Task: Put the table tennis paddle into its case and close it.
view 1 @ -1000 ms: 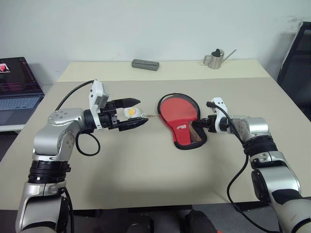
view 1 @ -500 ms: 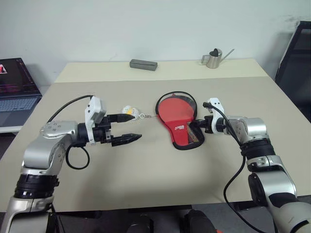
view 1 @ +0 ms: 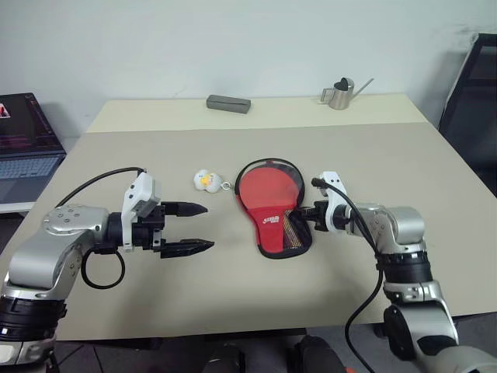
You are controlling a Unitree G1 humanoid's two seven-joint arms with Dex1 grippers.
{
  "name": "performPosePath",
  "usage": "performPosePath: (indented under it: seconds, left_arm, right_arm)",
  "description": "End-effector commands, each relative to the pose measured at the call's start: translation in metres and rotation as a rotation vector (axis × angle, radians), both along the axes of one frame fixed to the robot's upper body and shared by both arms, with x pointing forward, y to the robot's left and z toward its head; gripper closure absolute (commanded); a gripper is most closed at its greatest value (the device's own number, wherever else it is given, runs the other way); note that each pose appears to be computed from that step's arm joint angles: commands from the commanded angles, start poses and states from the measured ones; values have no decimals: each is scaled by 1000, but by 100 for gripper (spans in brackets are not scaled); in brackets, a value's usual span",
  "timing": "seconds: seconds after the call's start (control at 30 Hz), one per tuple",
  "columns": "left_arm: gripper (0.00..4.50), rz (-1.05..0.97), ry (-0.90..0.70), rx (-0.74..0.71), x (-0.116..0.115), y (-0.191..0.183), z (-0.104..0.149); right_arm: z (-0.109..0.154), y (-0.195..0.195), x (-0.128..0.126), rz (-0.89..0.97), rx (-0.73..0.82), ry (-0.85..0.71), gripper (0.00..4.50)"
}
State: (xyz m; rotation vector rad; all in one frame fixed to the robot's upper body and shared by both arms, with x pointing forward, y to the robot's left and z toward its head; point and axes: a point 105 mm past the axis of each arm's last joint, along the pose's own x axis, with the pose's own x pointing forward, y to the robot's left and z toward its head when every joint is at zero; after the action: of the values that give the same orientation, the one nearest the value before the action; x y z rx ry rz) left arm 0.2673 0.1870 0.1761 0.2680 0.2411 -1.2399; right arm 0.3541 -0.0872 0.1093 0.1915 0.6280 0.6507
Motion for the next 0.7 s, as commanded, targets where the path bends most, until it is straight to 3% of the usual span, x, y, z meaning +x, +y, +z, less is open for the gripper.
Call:
performPosePath:
  seconds: [0.03, 0.27, 0.7]
  left_arm:
    - [0, -43, -19, 8, -14, -2, 9]
    - [0, -65, 25, 10, -27, -4, 4]
    - [0, -161, 117, 25, -45, -14, -5]
  right_arm:
    - [1, 10, -20, 7, 28, 16, 448]
    - [-4, 13, -46, -73, 69, 84, 448]
    - [-24, 11, -93, -58, 69, 111, 448]
